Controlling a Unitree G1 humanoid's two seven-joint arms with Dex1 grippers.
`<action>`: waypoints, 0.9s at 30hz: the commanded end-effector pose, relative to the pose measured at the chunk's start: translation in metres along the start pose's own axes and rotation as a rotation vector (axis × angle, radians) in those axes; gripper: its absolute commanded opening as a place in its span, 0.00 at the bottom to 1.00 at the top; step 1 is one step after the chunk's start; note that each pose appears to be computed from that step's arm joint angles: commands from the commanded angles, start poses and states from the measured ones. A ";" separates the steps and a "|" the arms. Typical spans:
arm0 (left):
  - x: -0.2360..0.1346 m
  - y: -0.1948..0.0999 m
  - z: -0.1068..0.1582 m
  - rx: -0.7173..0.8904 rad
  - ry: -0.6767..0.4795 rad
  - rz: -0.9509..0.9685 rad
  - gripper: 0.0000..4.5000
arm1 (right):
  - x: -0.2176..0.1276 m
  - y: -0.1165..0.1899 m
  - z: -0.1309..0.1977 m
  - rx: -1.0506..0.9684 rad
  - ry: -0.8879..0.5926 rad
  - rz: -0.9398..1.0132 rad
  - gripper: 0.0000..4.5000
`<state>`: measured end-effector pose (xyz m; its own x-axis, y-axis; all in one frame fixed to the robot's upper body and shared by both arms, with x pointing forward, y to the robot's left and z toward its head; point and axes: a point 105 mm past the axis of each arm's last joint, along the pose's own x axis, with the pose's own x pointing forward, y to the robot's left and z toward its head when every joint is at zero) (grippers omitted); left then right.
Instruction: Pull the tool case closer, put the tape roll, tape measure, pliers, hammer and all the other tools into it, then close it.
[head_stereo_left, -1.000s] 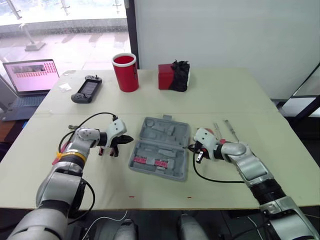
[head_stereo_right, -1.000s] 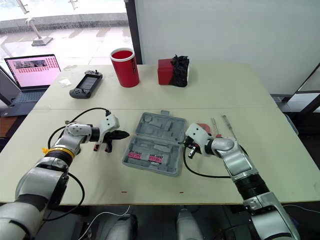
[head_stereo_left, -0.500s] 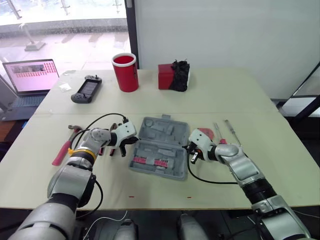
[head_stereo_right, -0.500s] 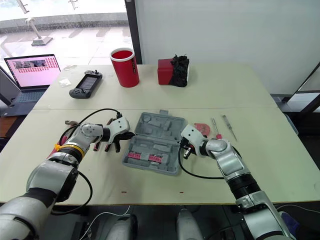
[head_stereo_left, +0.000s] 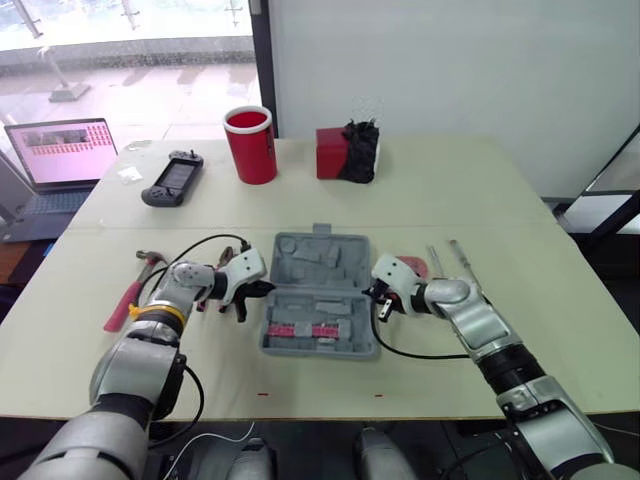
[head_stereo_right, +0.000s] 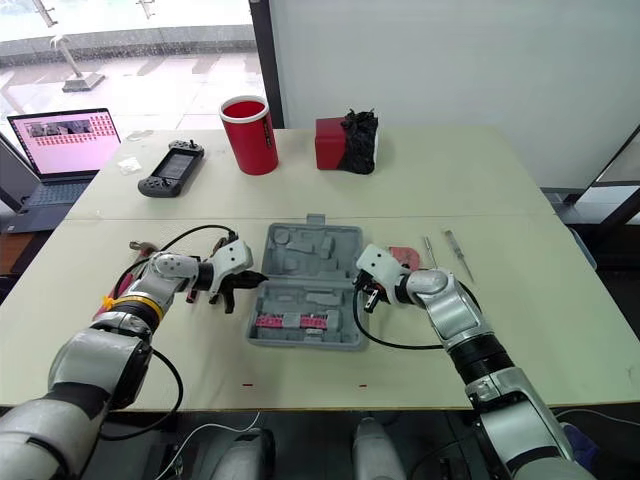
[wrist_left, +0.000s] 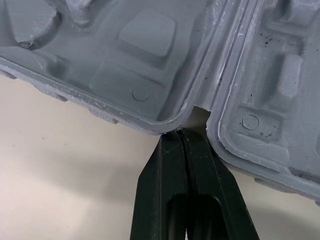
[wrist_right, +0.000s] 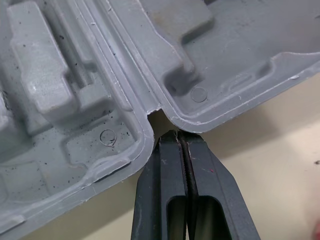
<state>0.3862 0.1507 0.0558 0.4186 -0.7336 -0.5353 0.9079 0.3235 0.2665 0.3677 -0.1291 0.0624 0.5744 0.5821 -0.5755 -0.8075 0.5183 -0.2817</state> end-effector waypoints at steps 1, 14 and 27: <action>0.001 -0.009 -0.005 -0.010 -0.016 -0.035 0.00 | 0.002 0.009 0.017 -0.049 -0.041 0.064 0.01; 0.006 -0.050 -0.011 -0.073 -0.111 -0.184 0.00 | -0.008 0.031 0.002 -0.018 -0.014 0.155 0.01; -0.012 -0.085 -0.013 -0.073 -0.088 -0.263 0.00 | -0.018 0.071 -0.009 0.066 0.016 0.277 0.01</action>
<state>0.3132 0.1478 0.0335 0.2216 -0.8441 -0.4883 0.9747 0.2068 0.0848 0.3167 -0.1296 0.0495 0.4287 0.6311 -0.6465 -0.8773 0.4617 -0.1311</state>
